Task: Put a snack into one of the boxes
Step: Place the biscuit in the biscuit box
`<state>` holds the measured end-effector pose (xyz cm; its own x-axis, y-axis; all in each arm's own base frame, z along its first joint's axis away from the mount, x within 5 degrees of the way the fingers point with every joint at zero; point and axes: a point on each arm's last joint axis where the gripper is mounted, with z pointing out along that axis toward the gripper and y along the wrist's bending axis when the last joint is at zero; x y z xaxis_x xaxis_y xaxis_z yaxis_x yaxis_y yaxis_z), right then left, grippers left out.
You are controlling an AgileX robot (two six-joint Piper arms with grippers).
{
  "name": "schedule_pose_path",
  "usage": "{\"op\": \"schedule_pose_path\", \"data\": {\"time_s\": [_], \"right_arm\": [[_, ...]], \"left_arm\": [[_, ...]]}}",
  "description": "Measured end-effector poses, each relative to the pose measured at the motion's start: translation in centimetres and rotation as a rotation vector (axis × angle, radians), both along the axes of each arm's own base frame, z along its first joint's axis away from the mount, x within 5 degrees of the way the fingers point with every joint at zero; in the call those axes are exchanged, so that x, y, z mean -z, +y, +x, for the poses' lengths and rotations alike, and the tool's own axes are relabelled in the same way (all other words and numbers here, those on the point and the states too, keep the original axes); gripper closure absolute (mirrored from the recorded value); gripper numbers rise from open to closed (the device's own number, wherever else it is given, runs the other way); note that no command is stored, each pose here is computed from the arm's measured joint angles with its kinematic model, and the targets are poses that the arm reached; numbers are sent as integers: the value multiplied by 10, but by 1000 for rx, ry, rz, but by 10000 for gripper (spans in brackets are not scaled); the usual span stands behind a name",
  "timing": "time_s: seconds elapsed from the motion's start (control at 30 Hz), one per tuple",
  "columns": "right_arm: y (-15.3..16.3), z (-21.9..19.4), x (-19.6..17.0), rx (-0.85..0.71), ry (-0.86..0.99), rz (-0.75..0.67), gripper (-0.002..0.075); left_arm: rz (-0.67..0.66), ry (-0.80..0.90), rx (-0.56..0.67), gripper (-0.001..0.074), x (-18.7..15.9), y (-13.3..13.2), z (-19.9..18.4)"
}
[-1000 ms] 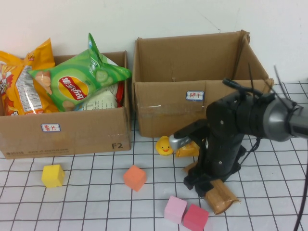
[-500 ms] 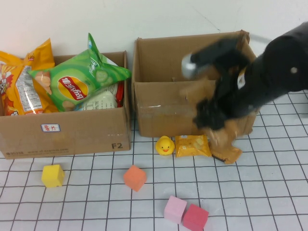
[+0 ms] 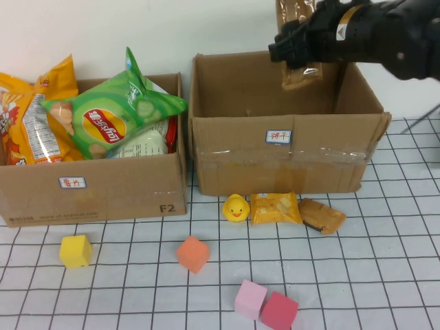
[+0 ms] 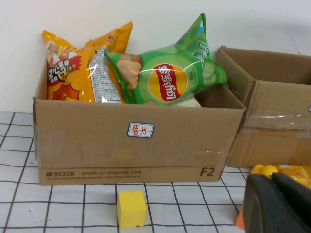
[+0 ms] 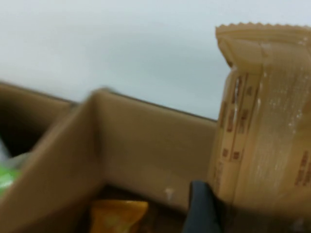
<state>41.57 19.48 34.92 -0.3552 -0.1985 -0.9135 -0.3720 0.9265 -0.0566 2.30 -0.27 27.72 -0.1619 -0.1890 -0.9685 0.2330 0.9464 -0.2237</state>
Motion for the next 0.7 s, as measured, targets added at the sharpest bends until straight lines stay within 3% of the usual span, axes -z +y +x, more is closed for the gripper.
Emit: {"op": "schedule_pose_path", "data": {"time_s": [0.27, 0.5, 0.6, 0.7], "right_arm": [[-3, 38, 61, 59, 120, -19, 218], [-11, 27, 42, 84, 143, -30, 221], [-19, 11, 11, 97, 124, -21, 338], [-32, -15, -33, 112, 85, 0, 540]], "left_arm": [[22, 9, -11, 736, 1, 1, 0], [24, 16, -11, 736, 2, 1, 0], [24, 18, -11, 736, 2, 1, 0], [25, 20, -12, 736, 2, 1, 0]]}}
